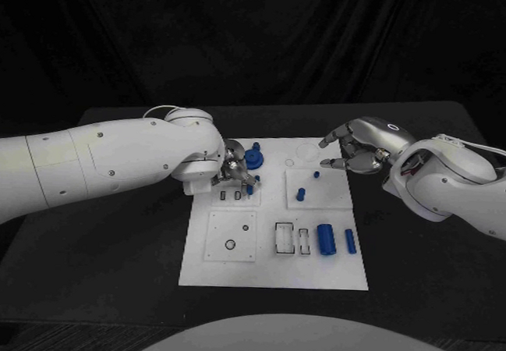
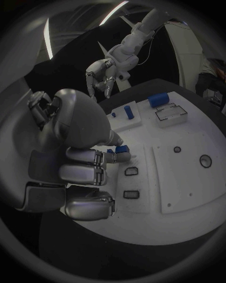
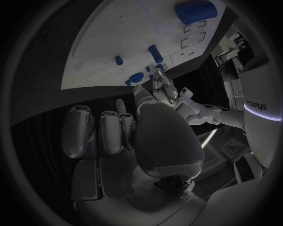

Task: Assemble the parts on the task board

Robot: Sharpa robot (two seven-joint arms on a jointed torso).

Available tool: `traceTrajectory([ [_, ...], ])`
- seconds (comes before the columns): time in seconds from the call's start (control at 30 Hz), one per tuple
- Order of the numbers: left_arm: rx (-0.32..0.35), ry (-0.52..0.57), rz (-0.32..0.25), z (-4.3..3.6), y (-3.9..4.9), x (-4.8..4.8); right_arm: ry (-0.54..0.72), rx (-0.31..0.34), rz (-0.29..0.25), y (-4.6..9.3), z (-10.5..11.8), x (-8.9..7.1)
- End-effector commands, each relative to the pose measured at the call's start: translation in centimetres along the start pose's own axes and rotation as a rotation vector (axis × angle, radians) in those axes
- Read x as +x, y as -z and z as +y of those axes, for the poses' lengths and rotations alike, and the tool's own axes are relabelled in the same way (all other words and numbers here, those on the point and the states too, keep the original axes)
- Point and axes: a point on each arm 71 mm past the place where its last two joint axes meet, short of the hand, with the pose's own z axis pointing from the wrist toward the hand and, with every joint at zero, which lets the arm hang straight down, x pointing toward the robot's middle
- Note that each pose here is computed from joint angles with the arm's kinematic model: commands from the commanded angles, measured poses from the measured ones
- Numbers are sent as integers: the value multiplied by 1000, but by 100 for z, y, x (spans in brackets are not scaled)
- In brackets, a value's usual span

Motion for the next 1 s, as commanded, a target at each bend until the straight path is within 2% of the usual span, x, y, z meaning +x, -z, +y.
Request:
traceTrajectory([
  [0.03, 11, -9, 13, -20, 0, 6, -2, 0, -14, 8, 1, -2],
  [0.47, 5, -8, 17, 20, 3, 0, -1, 0, -17, 10, -8, -4],
  [1.0, -23, 14, 2, 161, 36, -24, -3, 5, -14, 32, -31, 13],
])
